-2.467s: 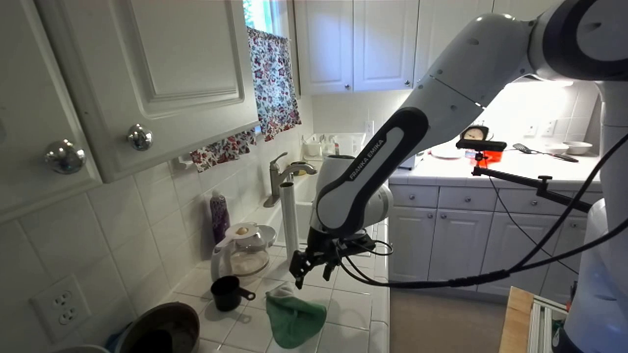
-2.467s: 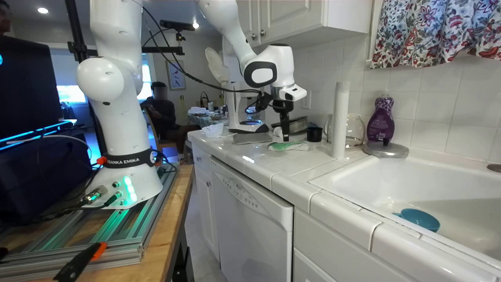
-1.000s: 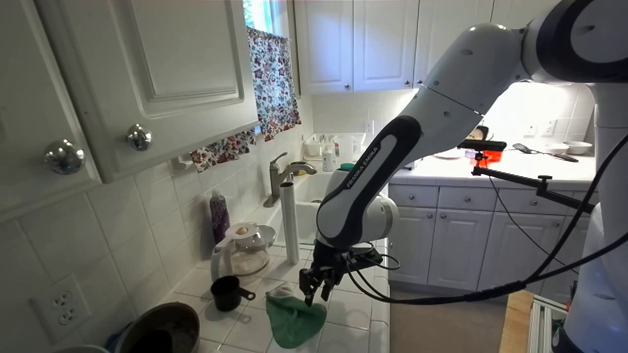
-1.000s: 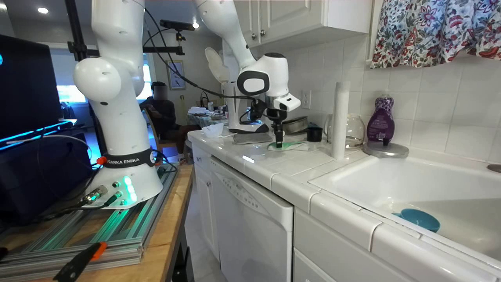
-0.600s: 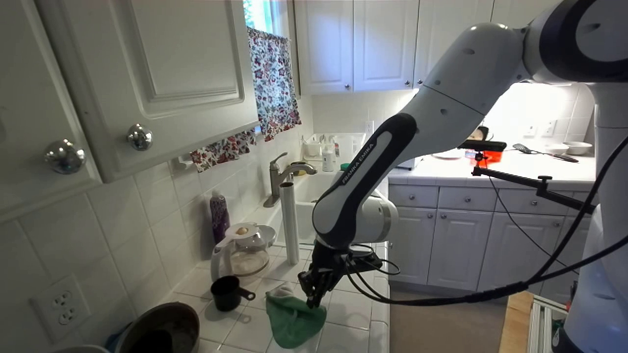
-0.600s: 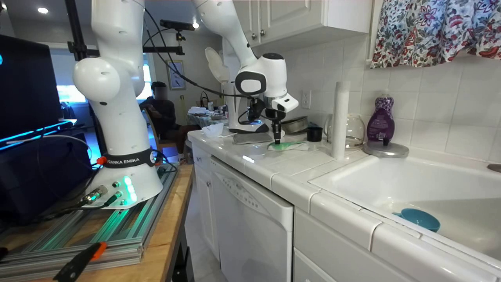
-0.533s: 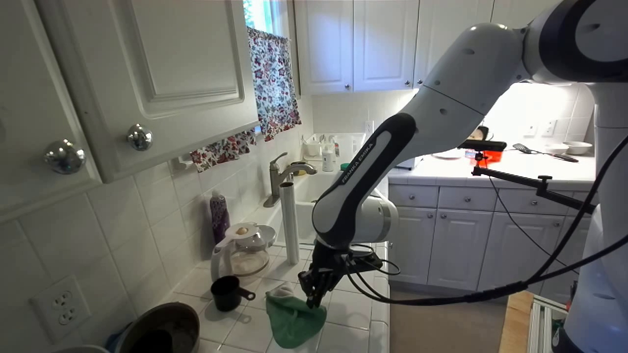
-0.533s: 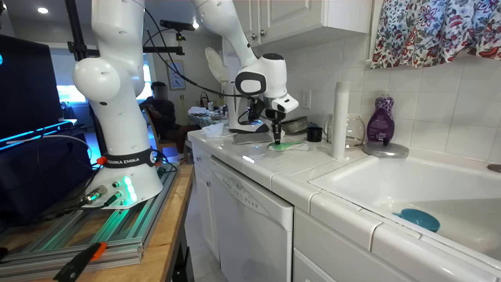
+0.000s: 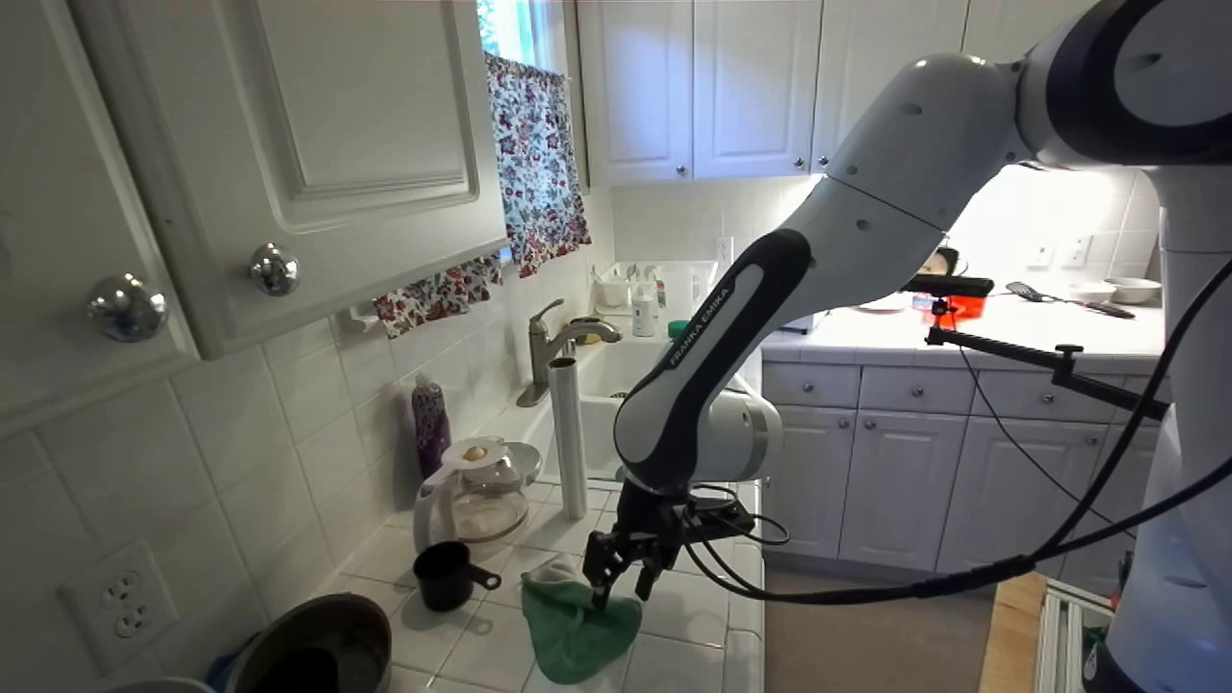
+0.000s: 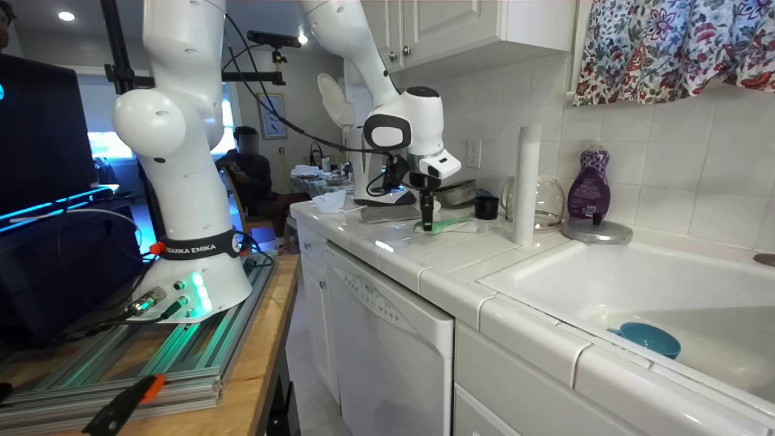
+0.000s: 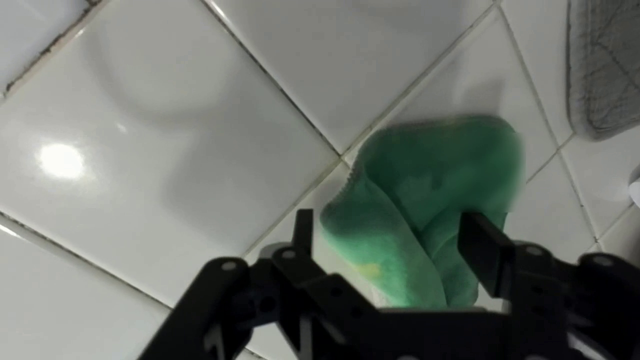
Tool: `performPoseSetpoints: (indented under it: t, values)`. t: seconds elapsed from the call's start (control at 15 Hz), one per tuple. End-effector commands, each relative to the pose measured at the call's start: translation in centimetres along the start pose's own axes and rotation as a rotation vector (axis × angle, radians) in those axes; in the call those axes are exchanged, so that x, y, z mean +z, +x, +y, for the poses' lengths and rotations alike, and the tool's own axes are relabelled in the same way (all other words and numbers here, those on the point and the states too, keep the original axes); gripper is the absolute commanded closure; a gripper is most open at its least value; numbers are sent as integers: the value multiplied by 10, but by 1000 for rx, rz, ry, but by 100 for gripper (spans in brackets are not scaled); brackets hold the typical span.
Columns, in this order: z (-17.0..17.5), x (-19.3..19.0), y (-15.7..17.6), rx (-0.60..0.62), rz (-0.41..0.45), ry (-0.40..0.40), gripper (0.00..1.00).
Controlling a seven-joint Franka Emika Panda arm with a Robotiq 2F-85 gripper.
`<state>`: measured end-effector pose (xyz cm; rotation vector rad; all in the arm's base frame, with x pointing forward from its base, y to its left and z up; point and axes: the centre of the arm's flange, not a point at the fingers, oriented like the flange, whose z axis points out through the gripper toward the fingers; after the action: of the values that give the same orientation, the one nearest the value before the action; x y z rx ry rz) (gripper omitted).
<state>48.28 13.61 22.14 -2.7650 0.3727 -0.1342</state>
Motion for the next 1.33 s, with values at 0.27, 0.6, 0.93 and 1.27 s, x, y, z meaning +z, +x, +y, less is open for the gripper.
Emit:
performPoseSetpoints:
  t: [0.27, 0.6, 0.93, 1.27]
  values:
    - [11, 13, 6, 12, -20, -3, 47]
    - [11, 10, 6, 14, -11, -14, 84]
    - [4, 6, 5, -9, 1, -34, 100]
    - [-30, 4, 5, -145, 14, -85, 99]
